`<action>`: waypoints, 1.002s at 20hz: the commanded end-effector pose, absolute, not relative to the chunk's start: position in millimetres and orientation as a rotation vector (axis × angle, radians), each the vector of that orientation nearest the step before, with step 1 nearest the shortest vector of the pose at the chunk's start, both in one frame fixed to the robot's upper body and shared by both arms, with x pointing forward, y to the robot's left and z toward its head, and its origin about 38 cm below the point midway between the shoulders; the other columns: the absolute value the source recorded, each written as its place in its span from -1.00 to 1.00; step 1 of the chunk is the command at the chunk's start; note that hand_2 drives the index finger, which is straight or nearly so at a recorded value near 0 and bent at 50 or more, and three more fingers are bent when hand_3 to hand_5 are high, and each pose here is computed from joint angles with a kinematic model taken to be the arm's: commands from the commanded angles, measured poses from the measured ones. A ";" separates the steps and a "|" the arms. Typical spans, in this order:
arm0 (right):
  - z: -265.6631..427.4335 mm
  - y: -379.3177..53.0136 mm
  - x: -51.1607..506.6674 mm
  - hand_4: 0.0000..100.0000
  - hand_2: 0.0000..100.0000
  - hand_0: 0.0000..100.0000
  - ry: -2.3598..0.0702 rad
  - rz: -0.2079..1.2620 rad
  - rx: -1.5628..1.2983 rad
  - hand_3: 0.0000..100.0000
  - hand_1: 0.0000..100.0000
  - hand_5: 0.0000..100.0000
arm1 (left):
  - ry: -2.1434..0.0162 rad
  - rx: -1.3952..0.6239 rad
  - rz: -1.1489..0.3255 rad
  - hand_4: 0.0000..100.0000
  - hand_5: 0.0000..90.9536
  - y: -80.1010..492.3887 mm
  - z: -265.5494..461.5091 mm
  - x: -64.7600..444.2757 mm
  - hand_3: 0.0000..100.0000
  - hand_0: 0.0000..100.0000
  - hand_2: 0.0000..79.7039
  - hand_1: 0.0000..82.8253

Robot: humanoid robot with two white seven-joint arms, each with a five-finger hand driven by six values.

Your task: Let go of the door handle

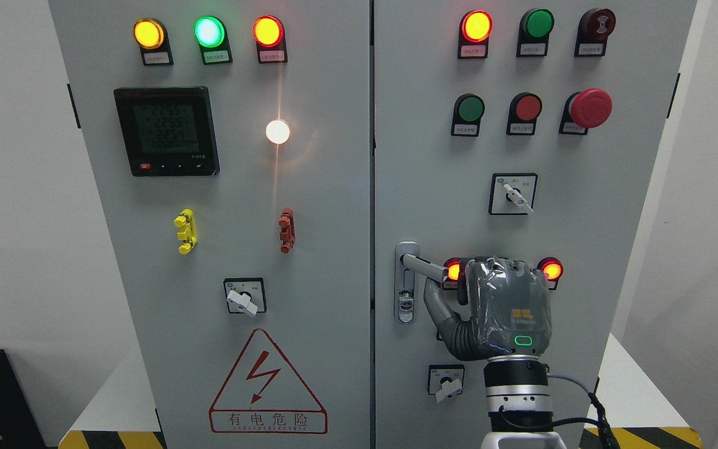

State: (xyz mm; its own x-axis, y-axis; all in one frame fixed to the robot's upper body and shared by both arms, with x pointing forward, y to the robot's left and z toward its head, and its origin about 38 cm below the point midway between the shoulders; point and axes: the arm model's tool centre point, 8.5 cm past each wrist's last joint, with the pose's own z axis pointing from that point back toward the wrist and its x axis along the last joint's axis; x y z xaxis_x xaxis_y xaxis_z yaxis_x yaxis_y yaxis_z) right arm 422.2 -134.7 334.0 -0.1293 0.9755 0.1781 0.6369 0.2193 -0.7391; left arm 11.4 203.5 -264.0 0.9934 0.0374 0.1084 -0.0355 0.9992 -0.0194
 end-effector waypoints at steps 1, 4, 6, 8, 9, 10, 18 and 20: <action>334.1 -134.9 422.1 1.00 0.79 0.04 -1.847 0.665 -1.491 1.00 -0.22 1.00 | -0.106 -0.013 0.033 -1.00 -1.00 204.8 -263.3 18.1 -1.00 -0.76 -1.00 0.34; 334.1 -134.9 422.1 1.00 0.79 0.04 -1.847 0.665 -1.491 1.00 -0.22 1.00 | -0.106 -0.013 0.033 -1.00 -1.00 204.8 -263.3 18.1 -1.00 -0.76 -1.00 0.34; 334.1 -134.3 422.0 1.00 0.79 0.04 -1.849 0.667 -1.491 1.00 -0.22 1.00 | -0.106 -0.013 0.035 -1.00 -1.00 204.8 -263.3 18.1 -1.00 -0.76 -1.00 0.34; 334.1 -134.3 422.0 1.00 0.79 0.04 -1.849 0.667 -1.491 1.00 -0.22 1.00 | -0.106 -0.013 0.033 -1.00 -1.00 204.8 -263.3 18.1 -1.00 -0.76 -1.00 0.34; 333.6 -134.6 422.0 1.00 0.79 0.04 -1.847 0.665 -1.489 1.00 -0.22 1.00 | -0.107 -0.013 0.033 -1.00 -1.00 204.8 -263.3 19.1 -1.00 -0.76 -1.00 0.34; 333.6 -134.6 421.9 1.00 0.79 0.04 -1.847 0.665 -1.489 1.00 -0.22 1.00 | -0.106 -0.013 0.033 -1.00 -1.00 204.8 -263.3 18.1 -1.00 -0.76 -1.00 0.34; 334.1 -134.9 422.1 1.00 0.78 0.04 -1.847 0.665 -1.491 1.00 -0.22 1.00 | -0.106 -0.013 0.033 -1.00 -1.00 204.8 -263.3 18.1 -1.00 -0.76 -1.00 0.34; 334.8 -134.8 422.1 1.00 0.78 0.04 -1.849 0.664 -1.492 1.00 -0.23 1.00 | -0.106 -0.013 0.033 -1.00 -1.00 204.8 -263.3 18.1 -1.00 -0.76 -1.00 0.34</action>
